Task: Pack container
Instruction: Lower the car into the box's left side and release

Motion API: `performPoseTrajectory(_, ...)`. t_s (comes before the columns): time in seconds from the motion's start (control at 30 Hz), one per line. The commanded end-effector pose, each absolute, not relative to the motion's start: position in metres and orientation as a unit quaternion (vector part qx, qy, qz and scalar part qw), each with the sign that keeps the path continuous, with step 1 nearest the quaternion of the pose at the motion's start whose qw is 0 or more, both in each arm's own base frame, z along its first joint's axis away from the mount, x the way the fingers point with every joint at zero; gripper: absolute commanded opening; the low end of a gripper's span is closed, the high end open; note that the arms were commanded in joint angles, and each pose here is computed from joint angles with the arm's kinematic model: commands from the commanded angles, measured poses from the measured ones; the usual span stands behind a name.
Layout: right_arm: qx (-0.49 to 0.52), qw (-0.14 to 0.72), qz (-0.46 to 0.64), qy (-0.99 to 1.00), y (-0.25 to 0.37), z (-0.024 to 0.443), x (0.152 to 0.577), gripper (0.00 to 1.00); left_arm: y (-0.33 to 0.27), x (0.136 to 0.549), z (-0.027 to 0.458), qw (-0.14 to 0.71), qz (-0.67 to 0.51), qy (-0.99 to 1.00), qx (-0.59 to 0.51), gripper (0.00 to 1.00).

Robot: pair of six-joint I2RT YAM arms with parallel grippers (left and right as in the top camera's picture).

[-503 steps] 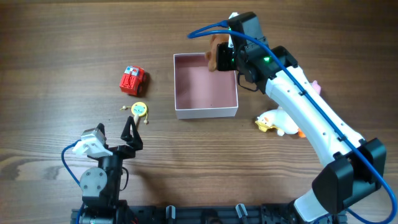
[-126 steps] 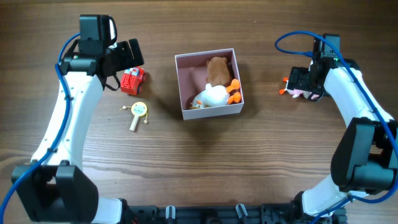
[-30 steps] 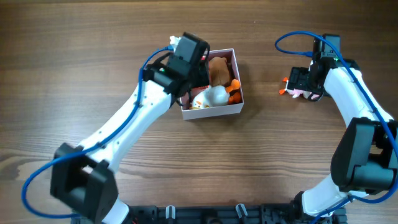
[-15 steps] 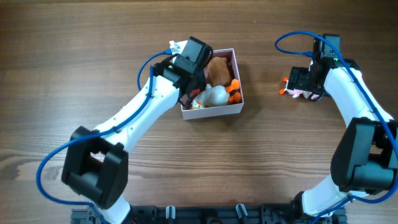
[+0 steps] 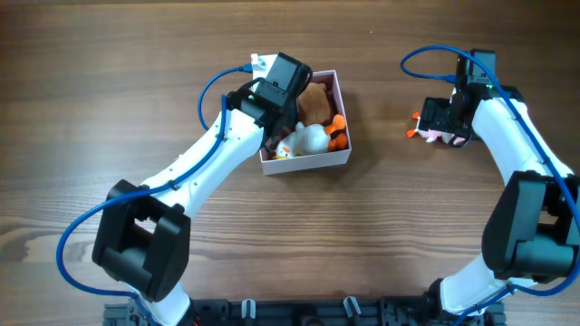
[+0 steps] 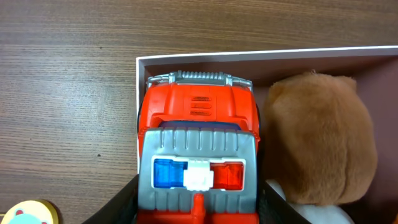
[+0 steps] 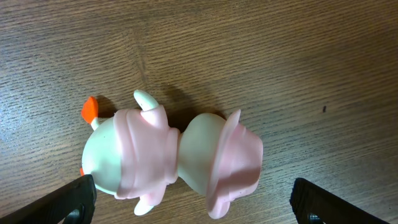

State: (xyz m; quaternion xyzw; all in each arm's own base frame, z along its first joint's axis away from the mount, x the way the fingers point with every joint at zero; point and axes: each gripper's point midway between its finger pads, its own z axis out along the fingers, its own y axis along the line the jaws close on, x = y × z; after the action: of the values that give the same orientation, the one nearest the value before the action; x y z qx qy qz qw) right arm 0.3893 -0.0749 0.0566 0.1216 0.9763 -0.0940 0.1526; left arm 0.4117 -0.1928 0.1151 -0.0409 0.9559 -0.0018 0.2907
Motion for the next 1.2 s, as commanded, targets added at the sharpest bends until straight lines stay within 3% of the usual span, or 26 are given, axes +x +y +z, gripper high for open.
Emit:
performPoseTrajectory(0.0, 0.119, 0.162, -0.091, 0.975, -0.074, 0.062, 0.390, 0.99, -0.196, 0.412, 0.118, 0.288, -0.010, 0.957, -0.034, 0.17)
performPoseTrajectory(0.27, 0.119, 0.162, -0.091, 0.975, -0.074, 0.062, 0.390, 1.00, -0.200, 0.406, 0.114, 0.271, -0.036, 0.959, -0.081, 0.04)
performPoseTrajectory(0.47, 0.119, 0.162, -0.091, 0.975, -0.074, 0.062, 0.390, 1.00, -0.199, 0.405, 0.107, 0.262, -0.036, 0.959, -0.105, 0.04)
performPoseTrajectory(1.0, 0.119, 0.162, -0.091, 0.975, -0.074, 0.062, 0.390, 0.99, -0.178, 0.425, 0.078, 0.266, 0.001, 0.955, -0.128, 0.17)
performPoseTrajectory(1.17, 0.119, 0.162, -0.091, 0.975, -0.074, 0.062, 0.390, 0.99, -0.179, 0.428, 0.066, 0.261, 0.005, 0.957, -0.126, 0.34)
